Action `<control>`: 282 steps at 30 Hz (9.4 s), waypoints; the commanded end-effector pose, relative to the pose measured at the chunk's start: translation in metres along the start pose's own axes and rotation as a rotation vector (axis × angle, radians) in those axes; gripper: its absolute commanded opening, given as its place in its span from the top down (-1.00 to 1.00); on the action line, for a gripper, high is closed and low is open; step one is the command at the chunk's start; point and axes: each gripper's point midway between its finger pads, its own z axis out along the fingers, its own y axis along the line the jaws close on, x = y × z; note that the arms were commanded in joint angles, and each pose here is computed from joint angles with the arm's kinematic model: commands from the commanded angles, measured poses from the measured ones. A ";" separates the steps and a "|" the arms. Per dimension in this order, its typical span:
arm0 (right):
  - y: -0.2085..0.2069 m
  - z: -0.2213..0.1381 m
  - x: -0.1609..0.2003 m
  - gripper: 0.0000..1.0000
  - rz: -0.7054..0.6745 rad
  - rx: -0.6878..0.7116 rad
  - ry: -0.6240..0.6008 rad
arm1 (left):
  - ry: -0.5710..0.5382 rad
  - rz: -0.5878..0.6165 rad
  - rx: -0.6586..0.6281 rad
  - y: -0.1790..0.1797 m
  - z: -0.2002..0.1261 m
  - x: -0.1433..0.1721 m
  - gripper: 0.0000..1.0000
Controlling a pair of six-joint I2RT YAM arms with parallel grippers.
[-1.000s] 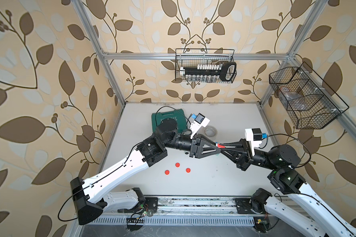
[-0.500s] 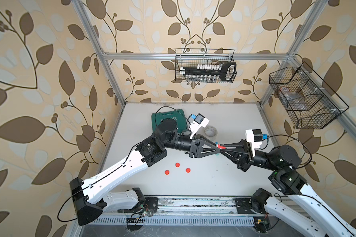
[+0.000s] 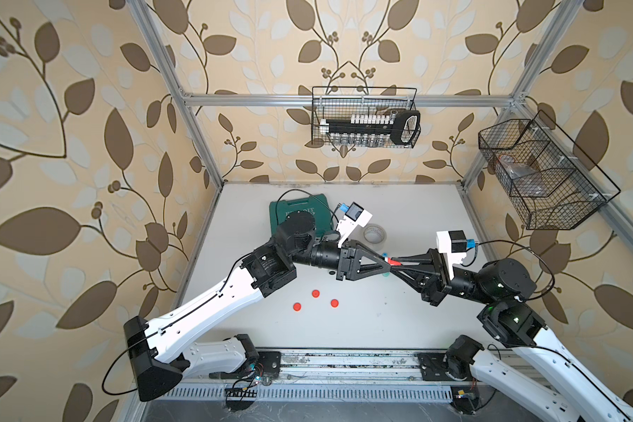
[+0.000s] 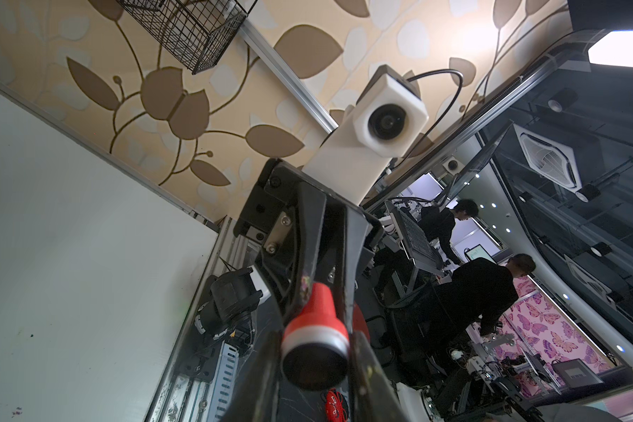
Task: Close the stamp cap
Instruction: Pick up the stamp from the center of the board, then move the cover to the center of the board.
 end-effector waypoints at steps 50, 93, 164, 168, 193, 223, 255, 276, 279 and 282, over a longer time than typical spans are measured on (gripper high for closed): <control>-0.017 -0.008 0.011 1.00 0.012 0.131 0.044 | -0.038 0.235 -0.300 -0.004 -0.032 -0.010 -0.34; -0.061 -0.042 0.052 1.00 0.026 0.460 0.271 | -0.046 0.257 -1.151 0.208 -0.177 0.023 -0.56; -0.133 -0.028 0.203 1.00 0.318 0.651 0.845 | 0.042 -0.454 -1.288 0.265 -0.204 0.122 -0.46; -0.135 -0.029 0.216 1.00 0.356 0.704 0.870 | 0.078 -0.454 -1.270 0.278 -0.197 0.125 -0.43; -0.145 -0.038 0.218 1.00 0.242 0.900 0.895 | 0.406 -0.432 -1.209 0.278 -0.116 0.189 0.26; -0.147 -0.072 0.212 1.00 0.256 0.946 0.847 | 0.614 -0.480 -1.326 0.307 -0.082 0.232 0.76; -0.157 -0.117 0.199 1.00 0.283 1.084 0.784 | 0.713 -0.419 -1.282 0.327 -0.026 0.238 0.77; -0.150 -0.103 0.186 1.00 0.352 1.037 0.756 | 0.554 -0.318 -1.283 0.288 -0.035 0.174 0.77; -0.150 -0.094 0.190 1.00 0.385 1.028 0.772 | 0.494 -0.334 -1.282 0.282 -0.054 0.161 0.77; -0.152 -0.087 0.194 1.00 0.396 1.046 0.802 | 0.423 -0.353 -1.279 0.275 -0.081 0.146 0.75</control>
